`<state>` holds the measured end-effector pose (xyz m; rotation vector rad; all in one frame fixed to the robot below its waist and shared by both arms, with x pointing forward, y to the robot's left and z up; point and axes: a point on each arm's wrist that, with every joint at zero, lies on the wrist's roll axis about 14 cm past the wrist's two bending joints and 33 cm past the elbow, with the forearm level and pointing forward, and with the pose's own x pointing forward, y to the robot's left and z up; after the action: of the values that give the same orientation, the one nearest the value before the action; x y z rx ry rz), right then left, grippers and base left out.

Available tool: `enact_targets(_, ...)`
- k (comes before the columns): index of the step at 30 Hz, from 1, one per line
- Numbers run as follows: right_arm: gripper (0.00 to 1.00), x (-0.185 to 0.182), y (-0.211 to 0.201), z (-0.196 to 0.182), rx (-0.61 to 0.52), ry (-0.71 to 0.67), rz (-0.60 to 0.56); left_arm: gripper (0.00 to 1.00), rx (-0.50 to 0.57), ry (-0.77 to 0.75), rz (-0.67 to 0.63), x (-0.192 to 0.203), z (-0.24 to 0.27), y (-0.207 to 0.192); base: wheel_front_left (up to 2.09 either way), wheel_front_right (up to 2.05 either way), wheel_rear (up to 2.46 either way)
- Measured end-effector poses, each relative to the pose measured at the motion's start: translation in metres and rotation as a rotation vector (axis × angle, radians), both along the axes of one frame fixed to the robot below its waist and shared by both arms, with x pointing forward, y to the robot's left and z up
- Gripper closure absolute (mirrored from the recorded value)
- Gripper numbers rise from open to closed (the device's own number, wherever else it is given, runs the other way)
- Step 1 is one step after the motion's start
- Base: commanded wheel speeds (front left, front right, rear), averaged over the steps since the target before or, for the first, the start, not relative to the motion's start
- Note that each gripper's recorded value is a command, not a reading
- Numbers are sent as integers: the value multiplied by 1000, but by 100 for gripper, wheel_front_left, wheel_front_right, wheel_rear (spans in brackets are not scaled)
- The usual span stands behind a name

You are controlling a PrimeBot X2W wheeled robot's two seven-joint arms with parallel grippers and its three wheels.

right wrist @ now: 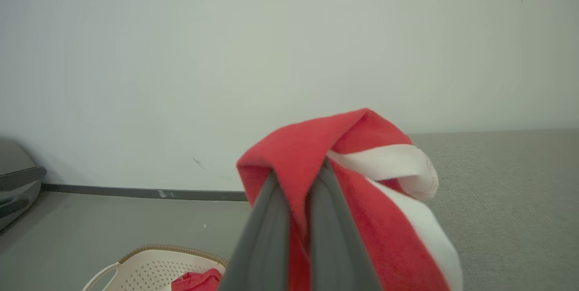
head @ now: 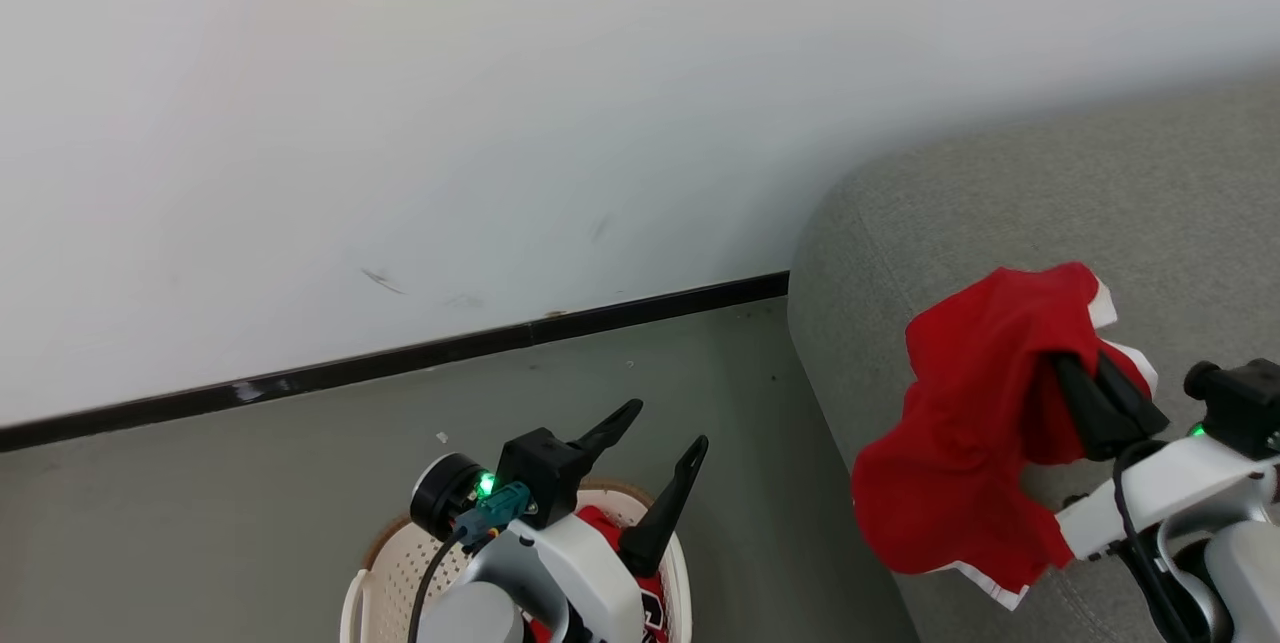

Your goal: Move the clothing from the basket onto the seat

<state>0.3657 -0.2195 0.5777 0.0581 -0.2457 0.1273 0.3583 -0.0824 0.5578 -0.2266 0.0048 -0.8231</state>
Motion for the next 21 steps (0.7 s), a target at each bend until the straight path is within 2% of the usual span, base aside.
enact_targets(10, 100, -43, -53, -8, -12, 5, -179, 0, 0, 19, -137, -28, -8, -33, 0, 0, 0)
enact_targets(21, 100, -80, -69, -4, -33, -18, -260, 0, -11, 35, -246, -51, -12, -61, 0, 0, 0)
